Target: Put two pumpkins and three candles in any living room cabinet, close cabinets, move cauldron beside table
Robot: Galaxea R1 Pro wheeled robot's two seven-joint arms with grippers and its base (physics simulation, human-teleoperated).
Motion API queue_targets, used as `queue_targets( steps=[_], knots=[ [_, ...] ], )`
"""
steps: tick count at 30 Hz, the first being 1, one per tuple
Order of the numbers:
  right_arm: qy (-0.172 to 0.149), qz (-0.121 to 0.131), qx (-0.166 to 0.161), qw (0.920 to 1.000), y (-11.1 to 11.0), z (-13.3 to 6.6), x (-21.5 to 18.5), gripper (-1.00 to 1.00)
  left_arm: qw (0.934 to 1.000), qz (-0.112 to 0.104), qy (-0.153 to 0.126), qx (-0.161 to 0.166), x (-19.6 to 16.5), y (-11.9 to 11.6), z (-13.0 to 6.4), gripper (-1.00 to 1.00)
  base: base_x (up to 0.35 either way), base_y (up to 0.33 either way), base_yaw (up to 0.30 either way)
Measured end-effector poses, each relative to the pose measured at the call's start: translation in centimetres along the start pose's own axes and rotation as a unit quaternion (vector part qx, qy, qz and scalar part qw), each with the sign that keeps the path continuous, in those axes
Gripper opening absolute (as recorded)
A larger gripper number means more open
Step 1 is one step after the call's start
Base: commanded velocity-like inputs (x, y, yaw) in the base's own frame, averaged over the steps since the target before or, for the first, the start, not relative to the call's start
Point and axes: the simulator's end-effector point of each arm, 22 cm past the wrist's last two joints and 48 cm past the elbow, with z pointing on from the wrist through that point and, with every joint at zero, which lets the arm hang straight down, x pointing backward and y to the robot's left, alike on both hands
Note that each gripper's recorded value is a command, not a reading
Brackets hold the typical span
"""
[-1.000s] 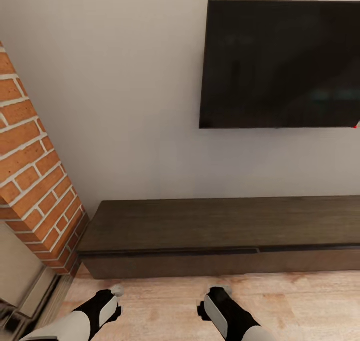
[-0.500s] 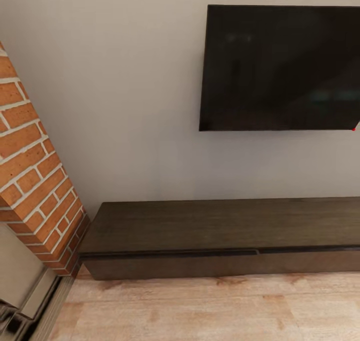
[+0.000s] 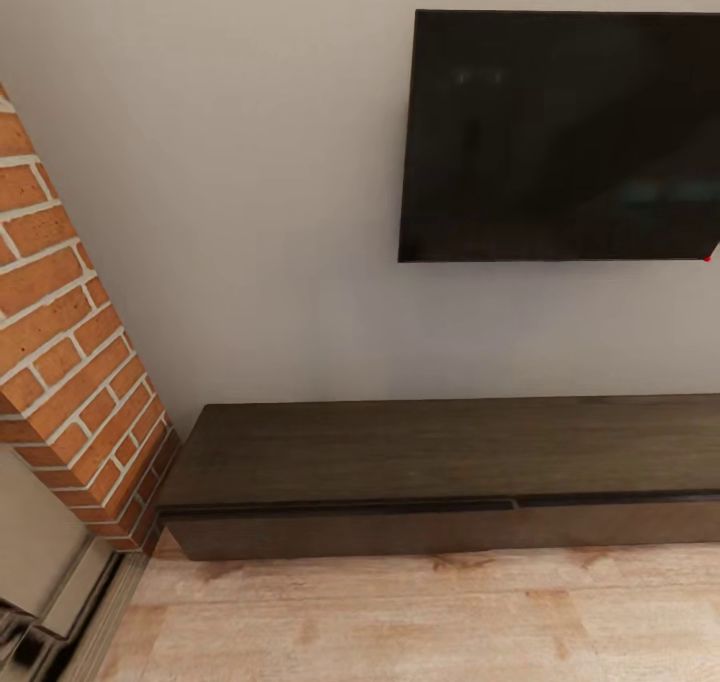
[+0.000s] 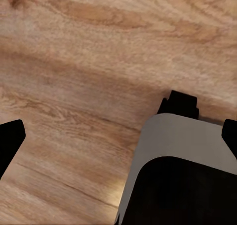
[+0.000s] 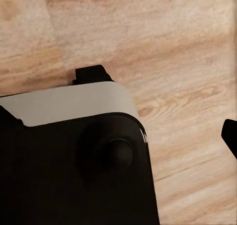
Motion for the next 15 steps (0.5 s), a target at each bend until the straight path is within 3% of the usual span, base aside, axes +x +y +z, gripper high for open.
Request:
queue_targets(
  steps=[8, 15],
  knots=[
    [0.008, -0.002, 0.012, 0.9999, -1.1, 0.2, 1.3, 1.0, 0.9999, 0.003, 0.015, -0.006, 2.3, 0.8, 0.2, 1.0, 0.0, 0.0, 0.0],
    [0.018, -0.01, 0.049, 0.9986, -6.6, 1.7, 3.1, 1.0, 0.999, 0.013, 0.042, -0.011, 6.7, 1.6, 0.3, 1.0, 0.0, 0.0, 0.0]
  ],
)
